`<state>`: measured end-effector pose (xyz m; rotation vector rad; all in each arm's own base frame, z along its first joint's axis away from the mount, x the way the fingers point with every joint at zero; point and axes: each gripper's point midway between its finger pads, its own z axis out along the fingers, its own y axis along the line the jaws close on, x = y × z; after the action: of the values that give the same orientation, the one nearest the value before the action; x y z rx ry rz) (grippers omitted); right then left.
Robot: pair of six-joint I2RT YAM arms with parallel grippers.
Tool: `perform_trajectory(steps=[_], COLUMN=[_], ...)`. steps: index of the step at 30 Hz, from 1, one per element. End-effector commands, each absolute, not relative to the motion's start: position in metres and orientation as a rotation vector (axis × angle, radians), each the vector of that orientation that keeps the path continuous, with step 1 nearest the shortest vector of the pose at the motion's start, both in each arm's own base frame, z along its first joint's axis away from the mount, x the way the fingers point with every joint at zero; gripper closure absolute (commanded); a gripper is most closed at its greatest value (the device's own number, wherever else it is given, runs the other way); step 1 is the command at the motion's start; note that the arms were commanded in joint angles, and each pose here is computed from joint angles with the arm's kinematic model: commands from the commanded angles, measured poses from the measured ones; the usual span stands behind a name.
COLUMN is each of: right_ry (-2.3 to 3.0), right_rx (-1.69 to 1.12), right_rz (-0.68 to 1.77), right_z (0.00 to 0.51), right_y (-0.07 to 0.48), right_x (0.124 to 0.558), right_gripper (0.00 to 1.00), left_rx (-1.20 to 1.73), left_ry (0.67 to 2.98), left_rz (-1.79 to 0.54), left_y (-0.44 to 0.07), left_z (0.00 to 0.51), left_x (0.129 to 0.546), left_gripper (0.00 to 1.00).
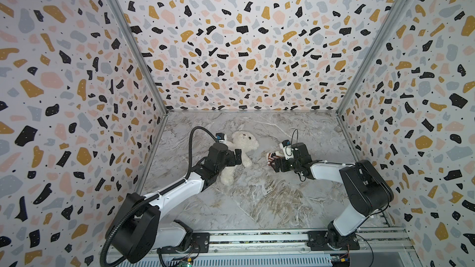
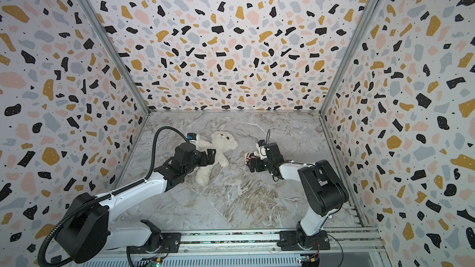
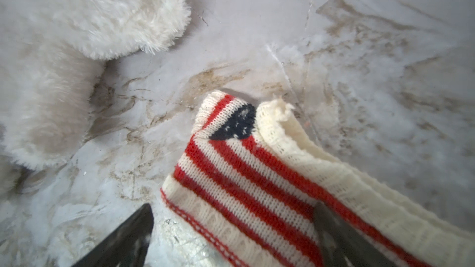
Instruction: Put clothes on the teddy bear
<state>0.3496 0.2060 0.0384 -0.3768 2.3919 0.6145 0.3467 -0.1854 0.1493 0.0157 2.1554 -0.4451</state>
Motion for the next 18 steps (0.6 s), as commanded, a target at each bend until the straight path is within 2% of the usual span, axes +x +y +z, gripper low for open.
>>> perform_trajectory(steps=[1, 18], right_ry=[2.519, 2.516], right_rx=[-0.349, -0.373], right_rz=[0.651, 0.711], right_z=[0.012, 0.015], right_y=[0.201, 0.231], right_x=[0.321, 0.297], right_gripper=[0.02, 0.02], left_rx=[0.010, 0.008], left_ry=[2.125, 2.120], left_rz=[-0.445, -0.415], left_y=[-0.185, -0.177], left_z=[0.154, 0.151], left_x=[0.346, 0.344], left_gripper=[0.00, 0.00])
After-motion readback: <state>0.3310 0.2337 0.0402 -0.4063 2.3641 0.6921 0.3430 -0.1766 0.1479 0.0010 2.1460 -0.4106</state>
